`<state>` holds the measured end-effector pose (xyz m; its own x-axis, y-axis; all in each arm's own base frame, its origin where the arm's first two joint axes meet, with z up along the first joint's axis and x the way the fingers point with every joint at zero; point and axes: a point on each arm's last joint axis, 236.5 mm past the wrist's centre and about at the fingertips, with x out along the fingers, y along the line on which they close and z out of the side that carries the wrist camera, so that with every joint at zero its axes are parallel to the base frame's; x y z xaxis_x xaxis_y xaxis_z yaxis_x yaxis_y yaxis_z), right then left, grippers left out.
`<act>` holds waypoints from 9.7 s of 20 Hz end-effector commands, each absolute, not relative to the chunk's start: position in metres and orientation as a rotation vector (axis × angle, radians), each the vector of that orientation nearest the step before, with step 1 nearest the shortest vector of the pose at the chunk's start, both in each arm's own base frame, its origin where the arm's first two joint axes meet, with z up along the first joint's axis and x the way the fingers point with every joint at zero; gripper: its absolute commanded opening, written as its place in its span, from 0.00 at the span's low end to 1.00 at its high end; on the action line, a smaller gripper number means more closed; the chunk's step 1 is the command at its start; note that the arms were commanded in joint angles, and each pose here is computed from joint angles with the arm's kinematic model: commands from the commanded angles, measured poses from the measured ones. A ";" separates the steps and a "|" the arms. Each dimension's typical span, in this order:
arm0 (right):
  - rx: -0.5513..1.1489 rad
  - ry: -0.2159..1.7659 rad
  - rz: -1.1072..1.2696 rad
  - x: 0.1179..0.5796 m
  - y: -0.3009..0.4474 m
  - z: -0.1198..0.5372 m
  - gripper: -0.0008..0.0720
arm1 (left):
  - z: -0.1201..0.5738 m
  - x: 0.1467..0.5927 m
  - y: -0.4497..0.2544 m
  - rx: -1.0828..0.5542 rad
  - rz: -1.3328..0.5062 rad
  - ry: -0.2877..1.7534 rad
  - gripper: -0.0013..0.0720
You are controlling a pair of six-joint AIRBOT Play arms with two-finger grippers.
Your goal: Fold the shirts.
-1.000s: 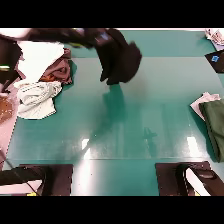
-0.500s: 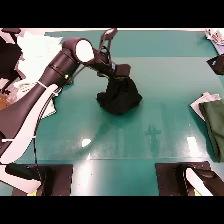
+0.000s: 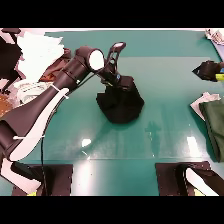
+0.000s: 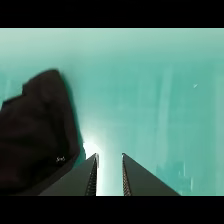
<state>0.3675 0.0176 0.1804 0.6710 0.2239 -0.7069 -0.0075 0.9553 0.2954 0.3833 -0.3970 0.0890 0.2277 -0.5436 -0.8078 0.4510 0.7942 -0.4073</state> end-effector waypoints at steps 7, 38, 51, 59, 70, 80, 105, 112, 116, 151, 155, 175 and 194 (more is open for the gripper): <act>0.257 0.968 0.183 0.373 0.034 0.140 0.57 | 0.122 0.430 -0.230 0.333 -0.278 1.162 0.99; 0.214 1.305 0.432 0.348 0.134 0.063 0.57 | -0.053 0.455 -0.265 -0.419 -0.531 1.342 0.10; 0.174 1.220 0.372 0.371 0.120 0.063 0.57 | 0.152 0.364 -0.174 -0.298 -0.253 1.245 0.05; 0.176 1.275 0.375 0.367 0.121 0.050 0.57 | 0.085 0.332 -0.116 -0.130 0.096 1.393 0.05; 0.186 1.296 0.371 0.362 0.122 0.049 0.57 | 0.032 0.399 -0.060 -0.322 0.225 1.184 0.84; 0.186 1.291 0.370 0.364 0.122 0.049 0.57 | 0.024 0.266 -0.091 -0.061 -0.254 1.506 0.84; 0.177 1.339 0.404 0.349 0.135 0.047 0.57 | -0.082 0.281 -0.120 -0.273 -0.259 1.359 0.42; 0.176 1.211 0.389 0.378 0.135 0.055 0.57 | -0.034 0.262 -0.128 -0.273 -0.314 1.438 0.05; 0.201 1.076 0.354 0.416 0.134 0.059 0.57 | 0.022 0.260 -0.109 -0.292 -0.212 1.330 0.05; 0.285 0.761 0.325 0.397 0.065 0.183 0.03 | 0.138 0.297 -0.064 -0.372 0.038 1.050 0.05; 0.205 0.606 0.342 0.321 0.067 0.259 0.03 | 0.159 0.260 -0.093 -0.449 -0.062 1.172 0.05; 0.630 0.658 0.101 0.396 0.002 0.204 0.03 | 0.165 0.420 -0.131 -0.386 -0.192 1.067 0.05; 0.436 0.760 0.070 0.643 0.008 0.003 0.04 | 0.004 0.610 -0.121 -0.563 -0.023 0.793 0.18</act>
